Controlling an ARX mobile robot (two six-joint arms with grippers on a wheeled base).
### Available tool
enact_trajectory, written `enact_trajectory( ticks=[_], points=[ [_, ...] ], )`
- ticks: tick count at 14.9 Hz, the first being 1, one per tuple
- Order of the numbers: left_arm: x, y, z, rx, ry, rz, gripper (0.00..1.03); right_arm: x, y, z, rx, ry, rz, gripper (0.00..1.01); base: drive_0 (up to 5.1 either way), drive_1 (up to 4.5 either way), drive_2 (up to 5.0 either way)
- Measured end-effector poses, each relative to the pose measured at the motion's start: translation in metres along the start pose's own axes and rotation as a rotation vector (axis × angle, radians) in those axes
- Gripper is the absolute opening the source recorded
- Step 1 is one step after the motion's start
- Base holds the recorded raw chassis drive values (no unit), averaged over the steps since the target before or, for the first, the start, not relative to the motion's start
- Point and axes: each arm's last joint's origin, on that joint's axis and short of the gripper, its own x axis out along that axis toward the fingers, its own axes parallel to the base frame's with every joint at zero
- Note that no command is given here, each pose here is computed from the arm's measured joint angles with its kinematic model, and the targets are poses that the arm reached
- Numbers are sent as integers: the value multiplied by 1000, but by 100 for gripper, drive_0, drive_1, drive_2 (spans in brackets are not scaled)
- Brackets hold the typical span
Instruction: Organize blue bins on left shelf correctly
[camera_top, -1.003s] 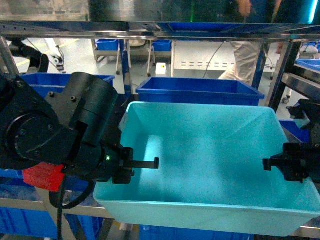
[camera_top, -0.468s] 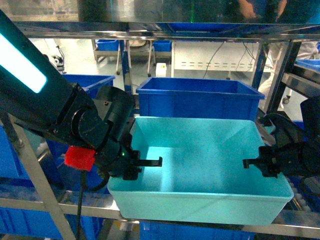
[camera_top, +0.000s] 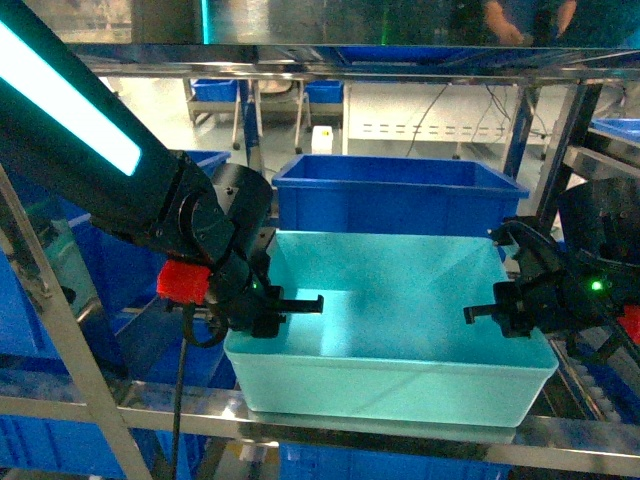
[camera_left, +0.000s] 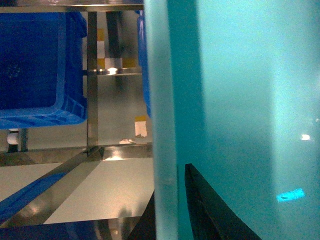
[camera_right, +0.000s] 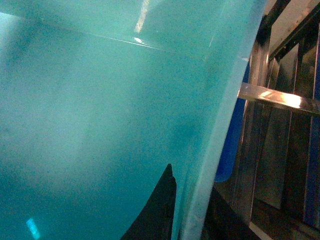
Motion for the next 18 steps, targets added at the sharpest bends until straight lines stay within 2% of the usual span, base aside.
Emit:
enact_trajectory(
  ticks=[1, 4, 7, 13, 14, 15, 16, 17, 18],
  points=[
    [1, 0, 2, 14, 12, 0, 6, 0, 0, 1, 1, 13, -5, 8, 0, 0, 0],
    [2, -1, 4, 18, 18, -9, 6, 0, 1, 0, 1, 26, -16, 8, 0, 0, 0],
    [2, -2, 4, 37, 29, -11, 6, 0, 0, 1, 3, 43, -22, 8, 0, 0, 0],
    [2, -5, 2, 48, 32, -14, 6, -4, 1, -2, -1, 20, -41, 8, 0, 0, 0],
    [3, -4, 1, 79, 23, -23, 10, -4, 0, -2, -72, 13, -45, 20, 0, 0, 0],
    [4, -3, 0, 136, 9, -64, 24, -4, -2, -4, -183, 11, -43, 36, 0, 0, 0],
    [3, -2, 1, 196, -3, -99, 39, -5, -3, -5, -247, -1, -54, 50, 0, 0, 0],
    [3, 0, 3, 214, -31, -118, 55, -5, -7, -2, -266, -27, -74, 67, 0, 0, 0],
    [2, 2, 6, 211, -57, -118, 71, -7, -9, 2, -268, -61, -87, 83, 0, 0, 0]
  ],
)
